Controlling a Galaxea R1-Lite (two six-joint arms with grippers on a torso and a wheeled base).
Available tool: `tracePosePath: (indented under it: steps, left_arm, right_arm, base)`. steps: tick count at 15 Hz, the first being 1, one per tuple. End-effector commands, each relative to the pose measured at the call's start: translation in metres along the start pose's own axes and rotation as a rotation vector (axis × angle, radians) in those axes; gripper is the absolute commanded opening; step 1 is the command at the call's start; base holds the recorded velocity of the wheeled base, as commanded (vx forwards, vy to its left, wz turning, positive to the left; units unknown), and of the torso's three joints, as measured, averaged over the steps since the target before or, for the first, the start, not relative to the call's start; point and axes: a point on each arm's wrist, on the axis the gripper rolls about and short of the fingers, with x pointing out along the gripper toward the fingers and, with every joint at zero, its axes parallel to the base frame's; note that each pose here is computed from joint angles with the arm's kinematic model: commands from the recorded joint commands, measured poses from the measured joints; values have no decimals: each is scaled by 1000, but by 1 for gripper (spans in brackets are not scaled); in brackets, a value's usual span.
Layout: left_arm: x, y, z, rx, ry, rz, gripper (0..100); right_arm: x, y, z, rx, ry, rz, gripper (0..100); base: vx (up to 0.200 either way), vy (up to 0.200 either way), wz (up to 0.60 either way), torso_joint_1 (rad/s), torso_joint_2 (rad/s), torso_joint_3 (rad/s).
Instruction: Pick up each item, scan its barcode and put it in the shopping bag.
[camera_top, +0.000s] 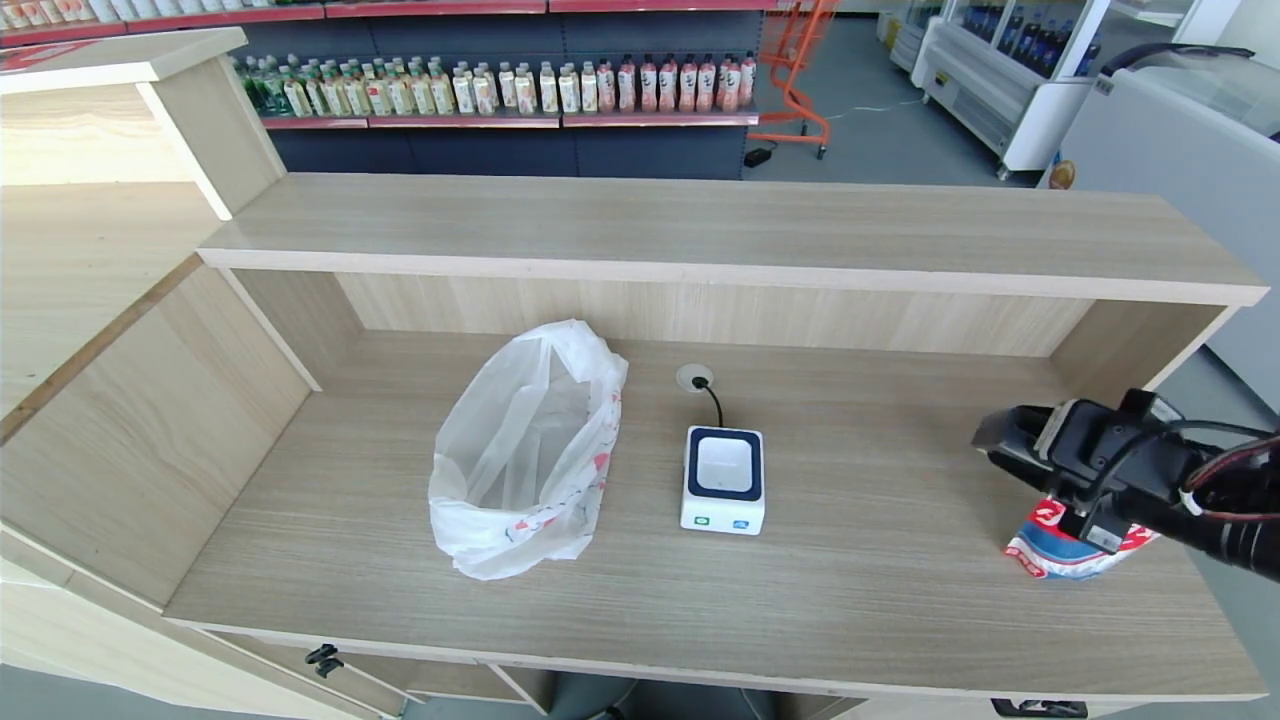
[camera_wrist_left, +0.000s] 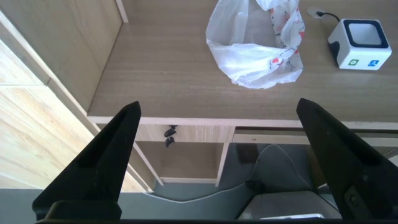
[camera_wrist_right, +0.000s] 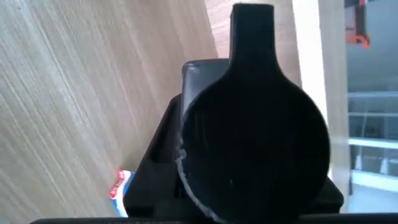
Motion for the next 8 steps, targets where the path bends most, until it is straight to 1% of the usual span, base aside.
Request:
tracePosePath:
  steps: [1,2,3,4,5,6,7,8]
  left_arm:
    - [0,0,0,0,0,0,100]
    - [0,0,0,0,0,0,100]
    - [0,0,0,0,0,0,100]
    - [0,0,0,0,0,0,100]
    - [0,0,0,0,0,0,100]
    - [0,0,0,0,0,0,100]
    - [0,0,0,0,0,0,100]
    - [0,0,0,0,0,0,100]
  right_arm:
    - [-29,-8,7,-277,-77,-82,0]
    - [-32,-8,12,-530,-255,-69,0]
    - [-30,-6,14,-687,-360,-73,0]
    - [-29,-1,19,-921,-556,-108,0]
    - [-29,6,26,-1061,-728,-149,0]
    - [-25,18,34,-1138,-892,-163,0]
    - [-16,30,36,-1168,-977,-133,0]
    - [-14,43,33,-1185,-1045,-97,0]
  base:
    - [0,0,0,0,0,0]
    - [0,0,0,0,0,0]
    - [0,0,0,0,0,0]
    - [0,0,0,0,0,0]
    - [0,0,0,0,0,0]
    - [0,0,0,0,0,0]
    - [0,0,0,0,0,0]
    - [0,0,0,0,0,0]
